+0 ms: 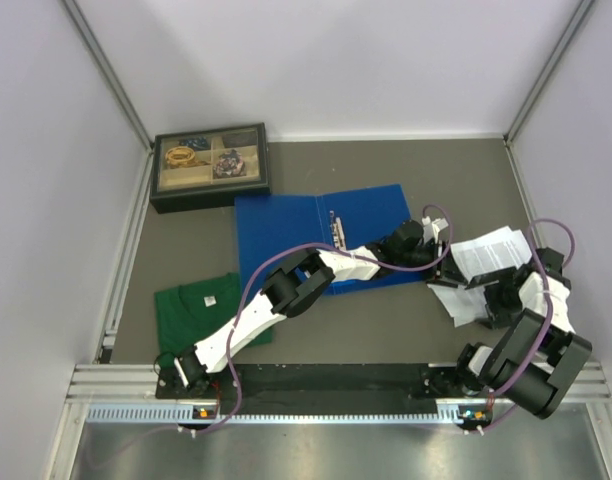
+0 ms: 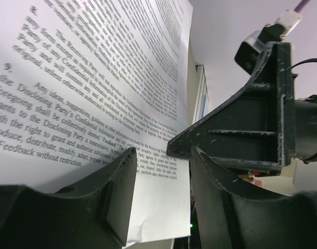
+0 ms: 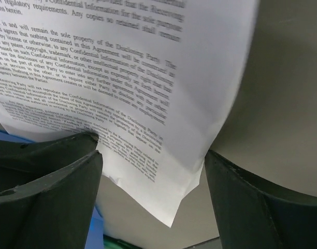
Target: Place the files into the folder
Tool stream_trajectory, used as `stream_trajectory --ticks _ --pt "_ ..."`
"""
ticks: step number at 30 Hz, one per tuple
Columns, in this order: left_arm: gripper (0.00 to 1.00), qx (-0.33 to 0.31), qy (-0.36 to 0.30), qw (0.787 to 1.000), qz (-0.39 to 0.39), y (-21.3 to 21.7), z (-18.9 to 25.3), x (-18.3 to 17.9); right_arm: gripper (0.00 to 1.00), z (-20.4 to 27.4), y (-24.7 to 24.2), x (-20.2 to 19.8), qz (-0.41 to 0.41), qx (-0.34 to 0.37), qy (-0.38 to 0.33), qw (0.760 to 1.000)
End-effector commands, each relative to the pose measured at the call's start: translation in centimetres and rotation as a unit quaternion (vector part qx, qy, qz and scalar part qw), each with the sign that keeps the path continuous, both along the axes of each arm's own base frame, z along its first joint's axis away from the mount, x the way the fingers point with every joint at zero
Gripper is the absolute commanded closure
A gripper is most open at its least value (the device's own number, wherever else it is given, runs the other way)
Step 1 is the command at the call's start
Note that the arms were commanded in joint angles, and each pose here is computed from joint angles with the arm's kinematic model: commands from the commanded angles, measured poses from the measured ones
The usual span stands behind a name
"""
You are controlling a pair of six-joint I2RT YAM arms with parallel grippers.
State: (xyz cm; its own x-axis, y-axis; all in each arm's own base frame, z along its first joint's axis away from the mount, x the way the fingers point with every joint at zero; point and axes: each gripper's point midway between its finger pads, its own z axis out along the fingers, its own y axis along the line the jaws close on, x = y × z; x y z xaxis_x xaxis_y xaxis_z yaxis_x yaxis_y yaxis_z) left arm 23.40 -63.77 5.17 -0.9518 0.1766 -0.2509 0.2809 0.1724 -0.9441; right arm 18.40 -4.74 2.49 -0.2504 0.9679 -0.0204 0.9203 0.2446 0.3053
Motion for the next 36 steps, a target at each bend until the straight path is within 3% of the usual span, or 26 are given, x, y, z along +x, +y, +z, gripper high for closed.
stream_trajectory --ticks 1,7,14,20,23,30,36 --pt "0.49 0.016 0.002 1.0 -0.007 0.4 -2.4 -0.3 0.22 3.0 -2.2 1.7 0.001 -0.065 -0.042 0.997" --pt "0.49 0.016 0.0 1.0 -0.009 0.5 -2.5 -0.4 0.33 3.6 -2.1 2.4 0.003 -0.061 -0.062 0.996" --pt "0.49 0.014 0.001 1.0 -0.011 0.6 -2.3 -0.4 0.34 2.9 -1.6 2.3 0.01 -0.044 -0.055 0.997" --pt "0.49 0.011 0.007 1.0 -0.01 0.6 -2.4 -0.4 0.21 3.7 -3.8 -0.5 0.01 -0.111 0.02 0.994" --pt "0.5 0.011 0.007 1.0 -0.01 0.6 -2.3 -0.3 0.16 4.6 -4.3 -0.2 0.019 -0.132 0.007 0.991" --pt "0.5 0.009 0.011 1.0 -0.009 0.6 -2.4 -0.2 0.22 1.3 -1.3 0.6 0.026 -0.044 -0.017 0.999" --pt "0.5 0.009 0.01 1.0 -0.011 0.6 -2.5 -0.2 0.26 0.5 -0.9 1.3 0.02 -0.033 -0.036 0.999"
